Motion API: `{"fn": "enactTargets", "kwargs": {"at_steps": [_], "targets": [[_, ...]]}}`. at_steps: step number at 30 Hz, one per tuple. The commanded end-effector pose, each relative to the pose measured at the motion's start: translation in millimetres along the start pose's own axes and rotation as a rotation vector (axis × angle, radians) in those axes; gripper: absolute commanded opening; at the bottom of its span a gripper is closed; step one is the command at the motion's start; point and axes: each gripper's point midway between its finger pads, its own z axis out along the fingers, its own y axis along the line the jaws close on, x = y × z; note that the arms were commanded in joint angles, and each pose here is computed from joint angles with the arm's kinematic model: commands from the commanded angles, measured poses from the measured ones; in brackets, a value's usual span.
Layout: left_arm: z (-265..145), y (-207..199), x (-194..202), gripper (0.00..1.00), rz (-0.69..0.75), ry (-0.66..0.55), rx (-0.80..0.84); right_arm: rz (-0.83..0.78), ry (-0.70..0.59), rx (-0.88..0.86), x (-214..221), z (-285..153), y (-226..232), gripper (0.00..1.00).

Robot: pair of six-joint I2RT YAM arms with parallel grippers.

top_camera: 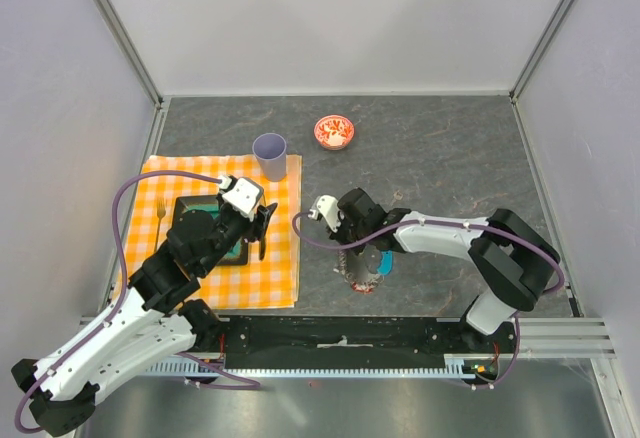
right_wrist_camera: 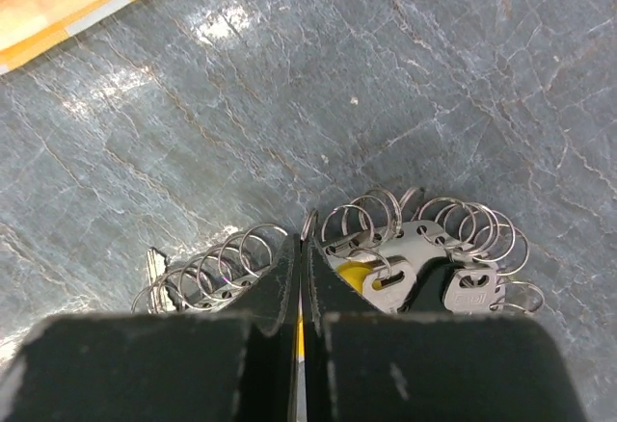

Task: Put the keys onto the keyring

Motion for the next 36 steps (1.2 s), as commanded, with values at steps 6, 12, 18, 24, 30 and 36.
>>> {"fn": "enactTargets", "kwargs": {"at_steps": [6,12,18,24,30,36], "targets": [[-7.9,-0.6,-14.4,0.59,0.008,-0.044,0.022,-0.008,0.207,-0.058,-28.8,-20.8,-2.2,0.00],[-9.4,-1.0,-15.4,0.59,0.005,-0.050,0.028,-0.010,0.396,-0.083,-14.9,-23.0,-3.8,0.00],[-9.1,-2.4,-15.6,0.59,0.004,-0.051,0.034,-0.021,0.548,-0.062,2.2,-23.3,-10.1,0.00],[-6.9,-5.4,-12.6,0.59,0.004,-0.039,0.046,-0.031,0.576,-0.048,2.7,-23.6,-11.8,0.00],[-6.2,-5.8,-12.0,0.59,0.004,-0.034,0.047,-0.036,0.536,-0.053,-6.2,-18.7,-10.2,0.22],[-5.7,-6.3,-11.0,0.59,0.005,-0.030,0.049,0.018,0.367,-0.036,-30.0,-15.9,-6.7,0.38]]}}
